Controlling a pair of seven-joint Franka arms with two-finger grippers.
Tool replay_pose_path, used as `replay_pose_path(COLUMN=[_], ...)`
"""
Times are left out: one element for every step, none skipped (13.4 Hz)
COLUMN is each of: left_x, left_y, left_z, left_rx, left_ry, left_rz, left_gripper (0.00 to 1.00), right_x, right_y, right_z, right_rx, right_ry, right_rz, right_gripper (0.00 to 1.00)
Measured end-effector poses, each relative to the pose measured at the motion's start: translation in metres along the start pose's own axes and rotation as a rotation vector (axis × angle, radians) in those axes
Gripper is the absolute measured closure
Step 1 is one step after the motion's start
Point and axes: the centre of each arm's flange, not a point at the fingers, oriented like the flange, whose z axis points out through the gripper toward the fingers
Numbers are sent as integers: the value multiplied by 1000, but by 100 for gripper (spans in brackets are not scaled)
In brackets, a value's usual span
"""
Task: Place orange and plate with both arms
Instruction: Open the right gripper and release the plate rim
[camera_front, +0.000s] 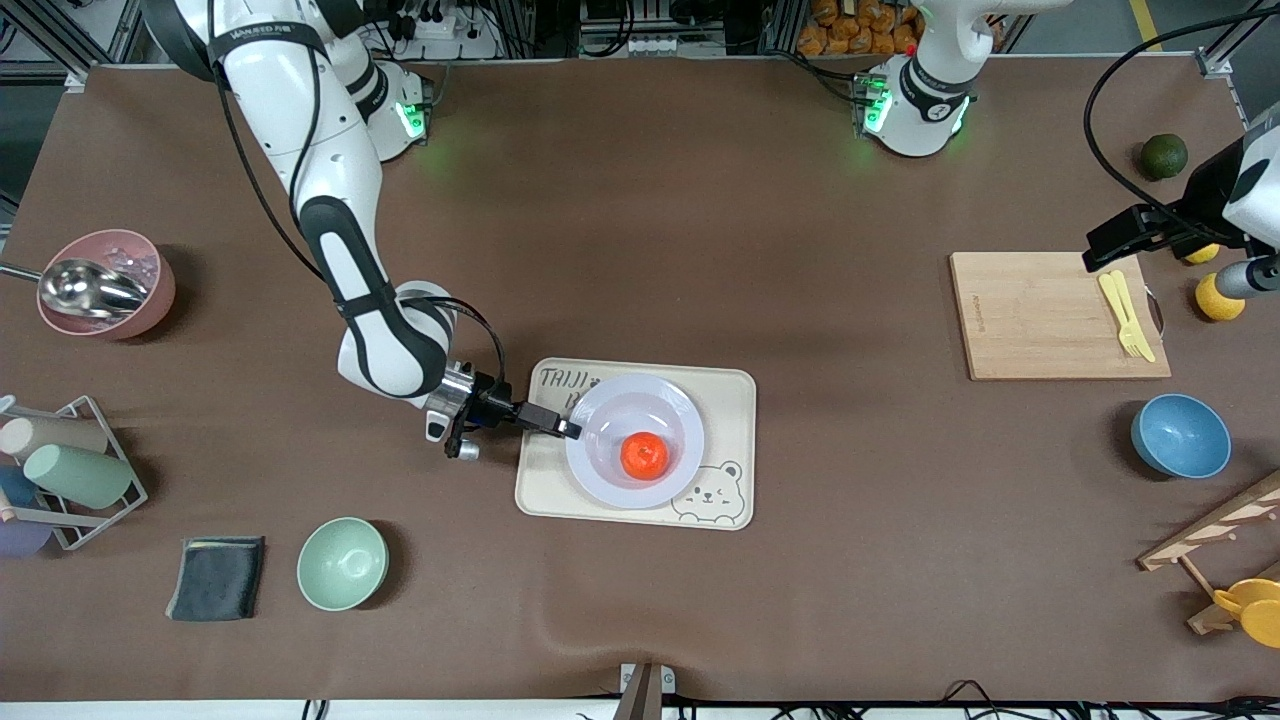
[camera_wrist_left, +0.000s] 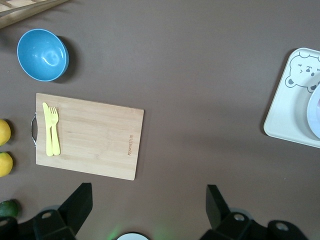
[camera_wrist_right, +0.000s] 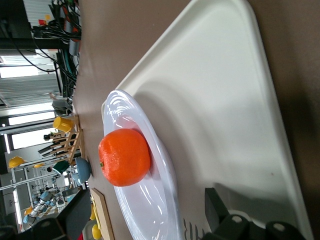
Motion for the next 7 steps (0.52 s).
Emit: replay_pose_path(left_x=[0,0,0,0,0,0,0], left_y=[0,0,0,0,0,0,0], left_z=[0,0,0,0,-1,-1,-1], left_rx=[0,0,0,0,0,0,-1], left_ry=[0,0,0,1,2,2,2], left_rz=[0,0,0,0,0,0,0], left_gripper=[0,0,0,0,0,0,0], right_x=[1,2,4,6,9,12,14], right_y=[-5,-12,-21,-30,-39,-49,-59], right_z=[-3,-7,-12,-19,-29,-41,-56], right_rx=[-17,-35,-55,-80,-112,-150,-191], right_ry=[-11,-21,-30,-40,-50,-57,-62], right_rz=[12,16,13,9,5,0,-15], right_gripper=[0,0,0,0,0,0,0])
